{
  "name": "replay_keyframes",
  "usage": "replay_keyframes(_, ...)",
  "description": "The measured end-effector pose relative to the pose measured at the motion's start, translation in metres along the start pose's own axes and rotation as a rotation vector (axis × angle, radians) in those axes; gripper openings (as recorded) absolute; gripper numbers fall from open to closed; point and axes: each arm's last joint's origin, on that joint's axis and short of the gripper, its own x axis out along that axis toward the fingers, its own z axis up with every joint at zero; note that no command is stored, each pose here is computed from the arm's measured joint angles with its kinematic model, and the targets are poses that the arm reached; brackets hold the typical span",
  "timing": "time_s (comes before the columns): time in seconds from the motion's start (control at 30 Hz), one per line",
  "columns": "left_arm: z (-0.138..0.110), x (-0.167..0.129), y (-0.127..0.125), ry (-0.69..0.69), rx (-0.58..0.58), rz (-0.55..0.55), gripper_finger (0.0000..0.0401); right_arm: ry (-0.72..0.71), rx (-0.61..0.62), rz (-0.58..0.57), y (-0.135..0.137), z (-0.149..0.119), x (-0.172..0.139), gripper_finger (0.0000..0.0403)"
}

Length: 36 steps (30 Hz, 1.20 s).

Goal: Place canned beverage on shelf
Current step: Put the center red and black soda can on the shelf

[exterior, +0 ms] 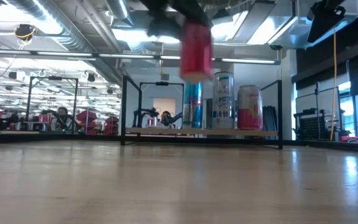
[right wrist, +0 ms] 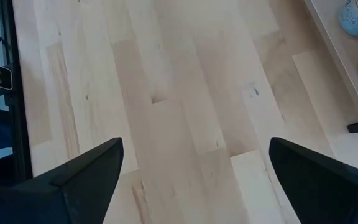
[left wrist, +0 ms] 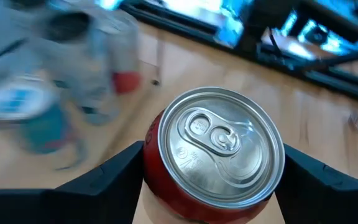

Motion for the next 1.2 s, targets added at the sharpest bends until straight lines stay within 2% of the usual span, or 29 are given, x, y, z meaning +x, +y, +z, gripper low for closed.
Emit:
replay_keyframes(0.17,0.015,-0.035,0.035,-0.016,-0.040,0.126,0.0273,-0.022,0.000,-0.031,-0.001,0.001,0.000,0.0390)
replay_keyframes(0.3,0.026,-0.037,0.066,-0.036,-0.094,0.181,0.0274,-0.036,-0.001,-0.052,-0.001,0.001,0.000,0.0390)
replay_keyframes(0.57,0.029,-0.007,0.129,0.026,-0.168,0.287,0.0274,-0.050,-0.018,-0.073,-0.002,0.002,0.000,0.0390)
replay_keyframes(0.73,0.022,0.018,0.158,0.086,-0.182,0.278,0.0274,-0.054,-0.017,-0.078,-0.002,0.002,0.000,0.0390)
replay_keyframes(0.97,0.011,0.047,0.179,0.129,-0.207,0.290,0.0274,-0.054,-0.015,-0.078,-0.002,0.002,0.000,0.0390)
replay_keyframes(1.2,0.006,0.056,0.193,0.147,-0.225,0.316,0.0274,-0.064,-0.015,-0.093,-0.003,0.002,0.000,0.0390)
